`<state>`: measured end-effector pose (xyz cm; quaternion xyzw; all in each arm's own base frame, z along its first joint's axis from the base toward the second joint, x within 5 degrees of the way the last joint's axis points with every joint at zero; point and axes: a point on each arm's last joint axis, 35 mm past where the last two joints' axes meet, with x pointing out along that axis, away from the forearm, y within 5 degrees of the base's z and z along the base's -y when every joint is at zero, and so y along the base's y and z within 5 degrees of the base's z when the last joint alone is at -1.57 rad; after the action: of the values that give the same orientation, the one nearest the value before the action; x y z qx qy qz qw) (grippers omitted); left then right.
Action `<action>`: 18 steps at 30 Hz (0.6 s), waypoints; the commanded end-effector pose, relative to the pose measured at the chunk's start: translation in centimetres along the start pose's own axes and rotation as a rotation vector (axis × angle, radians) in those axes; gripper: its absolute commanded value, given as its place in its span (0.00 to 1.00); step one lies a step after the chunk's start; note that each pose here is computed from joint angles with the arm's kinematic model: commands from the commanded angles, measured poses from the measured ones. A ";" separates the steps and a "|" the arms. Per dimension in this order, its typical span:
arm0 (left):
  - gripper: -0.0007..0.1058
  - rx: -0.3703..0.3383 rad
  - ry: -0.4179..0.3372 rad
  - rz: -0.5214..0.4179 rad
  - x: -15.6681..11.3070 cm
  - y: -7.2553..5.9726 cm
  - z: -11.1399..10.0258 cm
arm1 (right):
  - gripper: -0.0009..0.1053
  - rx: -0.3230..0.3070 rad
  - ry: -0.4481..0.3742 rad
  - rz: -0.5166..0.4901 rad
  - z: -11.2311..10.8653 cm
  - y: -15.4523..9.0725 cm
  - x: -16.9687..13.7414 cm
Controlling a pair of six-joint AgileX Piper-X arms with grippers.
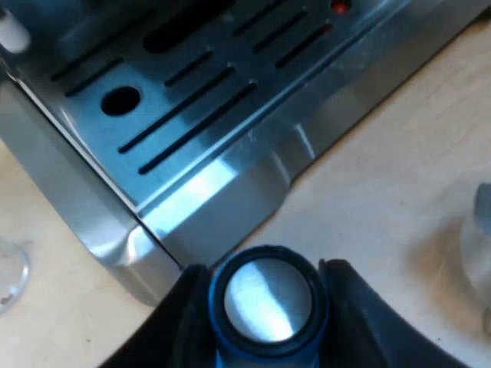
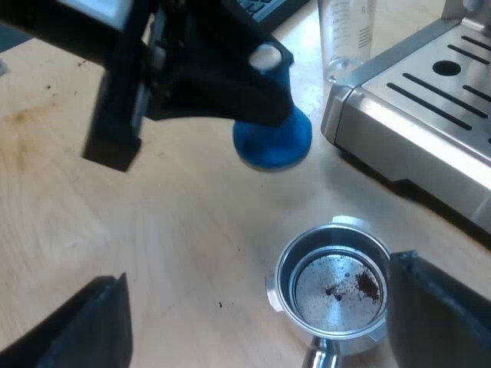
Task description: Grind coffee beans and then tamp
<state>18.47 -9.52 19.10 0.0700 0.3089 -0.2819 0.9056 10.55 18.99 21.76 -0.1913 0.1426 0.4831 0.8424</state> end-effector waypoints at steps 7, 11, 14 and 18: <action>0.01 0.005 -0.002 -0.001 2.7 0.4 -0.3 | 0.67 -0.011 -0.019 -0.002 0.2 0.0 0.1; 0.01 0.003 0.015 -0.001 3.6 0.5 -0.8 | 0.67 -0.010 -0.019 -0.002 0.2 0.0 0.1; 0.01 -0.007 0.019 -0.013 4.2 0.5 -1.1 | 0.67 -0.010 -0.019 -0.002 0.2 0.0 0.1; 0.01 -0.010 0.040 -0.018 5.0 0.6 -1.6 | 0.67 -0.010 -0.019 -0.002 0.2 0.0 0.1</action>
<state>21.06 -10.83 14.58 0.0723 0.3381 -0.2850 0.8940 10.59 19.08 21.70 -0.1908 0.1418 0.4831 0.8427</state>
